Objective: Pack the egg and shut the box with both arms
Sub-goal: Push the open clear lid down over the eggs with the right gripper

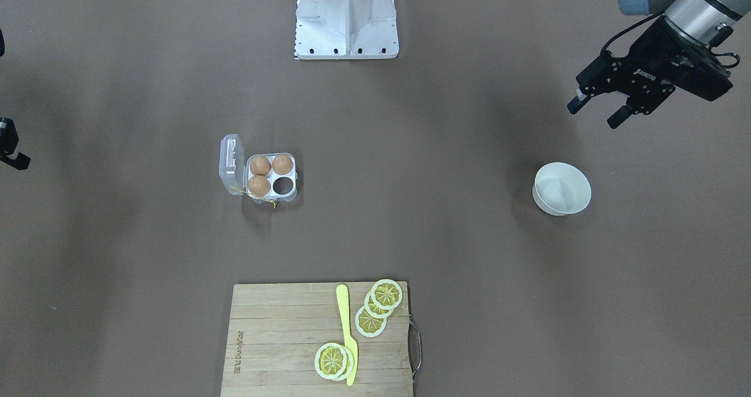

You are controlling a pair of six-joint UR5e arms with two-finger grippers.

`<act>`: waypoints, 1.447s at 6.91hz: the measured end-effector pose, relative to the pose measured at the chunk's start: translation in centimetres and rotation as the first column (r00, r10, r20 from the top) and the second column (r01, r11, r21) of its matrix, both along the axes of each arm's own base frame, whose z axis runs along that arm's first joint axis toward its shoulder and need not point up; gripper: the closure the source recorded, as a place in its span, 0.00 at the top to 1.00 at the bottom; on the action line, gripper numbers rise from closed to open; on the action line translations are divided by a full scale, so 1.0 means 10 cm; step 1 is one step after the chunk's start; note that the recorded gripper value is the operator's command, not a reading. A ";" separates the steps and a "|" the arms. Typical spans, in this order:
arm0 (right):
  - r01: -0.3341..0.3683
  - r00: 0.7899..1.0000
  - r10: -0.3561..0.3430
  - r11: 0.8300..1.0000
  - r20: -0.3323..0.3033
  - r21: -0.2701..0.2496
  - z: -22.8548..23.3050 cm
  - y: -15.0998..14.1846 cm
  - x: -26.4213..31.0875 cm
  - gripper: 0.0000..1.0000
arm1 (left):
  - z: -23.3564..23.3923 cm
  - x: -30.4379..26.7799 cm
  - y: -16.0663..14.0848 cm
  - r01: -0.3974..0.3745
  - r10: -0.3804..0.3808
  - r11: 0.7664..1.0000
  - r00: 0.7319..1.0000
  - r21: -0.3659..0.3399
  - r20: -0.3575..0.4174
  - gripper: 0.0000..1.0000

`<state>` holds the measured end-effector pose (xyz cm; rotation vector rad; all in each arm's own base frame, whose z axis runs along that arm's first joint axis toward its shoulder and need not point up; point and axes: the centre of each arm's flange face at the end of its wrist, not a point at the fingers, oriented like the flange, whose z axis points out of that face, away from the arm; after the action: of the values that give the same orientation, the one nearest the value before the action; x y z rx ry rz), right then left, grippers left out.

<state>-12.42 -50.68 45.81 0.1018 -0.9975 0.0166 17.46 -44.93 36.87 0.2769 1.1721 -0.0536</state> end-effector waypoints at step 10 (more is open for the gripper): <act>0.097 0.994 -0.095 0.995 0.062 -0.028 -0.75 0.13 -1.63 0.00 | 0.05 -0.05 0.00 -0.012 0.012 1.000 1.000 -0.017 -0.006 0.98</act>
<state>-28.73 -49.35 38.28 0.0253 -1.0612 -0.0532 16.93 -44.97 37.41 0.2552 1.1787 -0.0537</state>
